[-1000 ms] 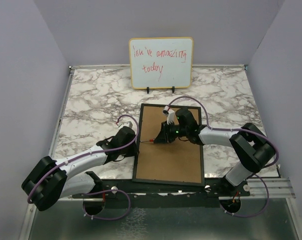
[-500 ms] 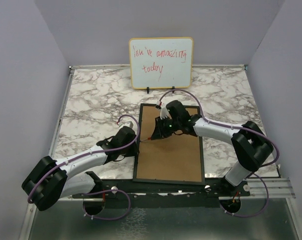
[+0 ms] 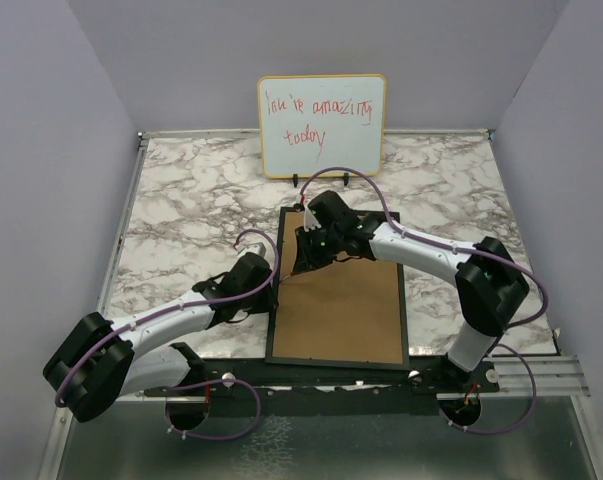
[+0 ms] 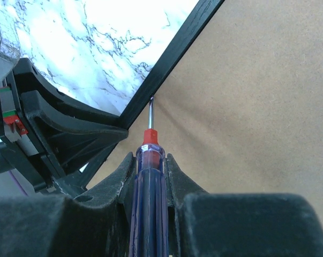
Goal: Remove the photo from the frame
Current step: Release the photo frame item from the photo frame.
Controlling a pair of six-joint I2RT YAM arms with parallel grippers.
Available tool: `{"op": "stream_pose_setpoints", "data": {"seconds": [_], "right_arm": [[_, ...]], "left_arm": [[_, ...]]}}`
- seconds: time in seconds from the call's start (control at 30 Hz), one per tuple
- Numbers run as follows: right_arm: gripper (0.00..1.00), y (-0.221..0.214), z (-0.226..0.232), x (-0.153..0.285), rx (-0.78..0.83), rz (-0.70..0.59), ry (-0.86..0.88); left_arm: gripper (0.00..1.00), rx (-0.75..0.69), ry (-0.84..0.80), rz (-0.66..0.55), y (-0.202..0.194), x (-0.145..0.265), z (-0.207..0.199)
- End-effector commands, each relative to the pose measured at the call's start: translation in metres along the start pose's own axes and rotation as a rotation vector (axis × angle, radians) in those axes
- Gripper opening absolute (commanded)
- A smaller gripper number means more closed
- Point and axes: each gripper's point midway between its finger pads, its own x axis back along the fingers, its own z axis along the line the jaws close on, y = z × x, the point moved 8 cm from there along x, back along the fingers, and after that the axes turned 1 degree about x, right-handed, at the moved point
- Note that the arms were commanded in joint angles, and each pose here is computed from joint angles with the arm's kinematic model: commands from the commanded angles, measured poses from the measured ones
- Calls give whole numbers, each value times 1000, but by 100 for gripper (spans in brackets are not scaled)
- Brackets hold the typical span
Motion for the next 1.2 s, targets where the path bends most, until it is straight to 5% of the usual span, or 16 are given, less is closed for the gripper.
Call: {"op": "stream_pose_setpoints", "data": {"seconds": [0.0, 0.67, 0.9, 1.17], "right_arm": [[1, 17, 7, -3, -5, -35, -54], [1, 21, 8, 41, 4, -155, -143], [1, 5, -17, 60, -45, -246, -46], [1, -10, -29, 72, -13, -377, 5]], "left_arm": [[0, -36, 37, 142, -30, -2, 18], [0, 0, 66, 92, -27, 3, 20], [30, 10, 27, 29, -13, 11, 8], [50, 4, 10, -27, 0, 19, 0]]}}
